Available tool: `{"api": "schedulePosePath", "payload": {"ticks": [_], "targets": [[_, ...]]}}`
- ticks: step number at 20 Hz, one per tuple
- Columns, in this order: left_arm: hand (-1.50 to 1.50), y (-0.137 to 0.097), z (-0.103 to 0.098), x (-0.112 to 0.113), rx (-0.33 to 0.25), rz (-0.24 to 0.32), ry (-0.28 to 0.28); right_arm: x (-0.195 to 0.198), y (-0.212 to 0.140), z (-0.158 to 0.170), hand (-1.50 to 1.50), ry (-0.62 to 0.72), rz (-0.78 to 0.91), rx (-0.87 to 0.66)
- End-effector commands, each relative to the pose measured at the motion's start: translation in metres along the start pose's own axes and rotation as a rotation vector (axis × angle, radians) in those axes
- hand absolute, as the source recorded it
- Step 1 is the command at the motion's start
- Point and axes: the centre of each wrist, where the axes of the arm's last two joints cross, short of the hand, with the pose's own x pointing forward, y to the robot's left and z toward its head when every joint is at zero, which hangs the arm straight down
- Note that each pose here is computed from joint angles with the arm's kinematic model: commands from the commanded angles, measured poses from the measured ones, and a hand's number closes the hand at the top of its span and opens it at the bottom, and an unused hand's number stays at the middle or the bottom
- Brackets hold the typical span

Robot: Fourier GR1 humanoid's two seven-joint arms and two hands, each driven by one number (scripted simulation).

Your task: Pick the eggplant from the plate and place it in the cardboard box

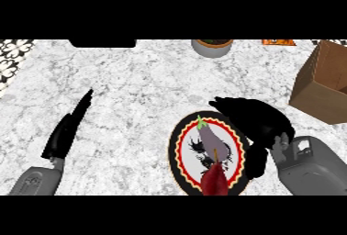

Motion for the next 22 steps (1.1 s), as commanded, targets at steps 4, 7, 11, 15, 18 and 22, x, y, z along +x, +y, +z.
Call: {"api": "schedulePosePath", "payload": {"ticks": [4,7,11,15,18,22], "targets": [[0.0,0.005,-0.006,-0.003,0.007,-0.033,-0.005,0.006,0.019,-0.022,-1.5,0.006,0.036,-0.015],[0.0,-0.021,0.011,-0.003,0.002,-0.002,0.008,-0.005,0.023,-0.026,-1.5,-0.023,0.054,-0.067],[0.0,-0.013,-0.012,0.007,0.013,-0.004,-0.009,0.015,0.019,-0.04,-1.5,-0.056,0.09,-0.092],[0.0,0.001,-0.005,0.008,0.001,-0.012,-0.003,0.004,0.04,-0.039,-1.5,-0.018,0.089,0.004],[0.0,-0.004,-0.007,-0.003,0.017,-0.011,-0.006,0.005,0.052,-0.068,-1.5,-0.016,0.088,0.011],[0.0,-0.011,0.007,-0.009,-0.008,-0.01,-0.007,0.013,0.056,-0.073,-1.5,-0.016,0.087,0.015]]}}
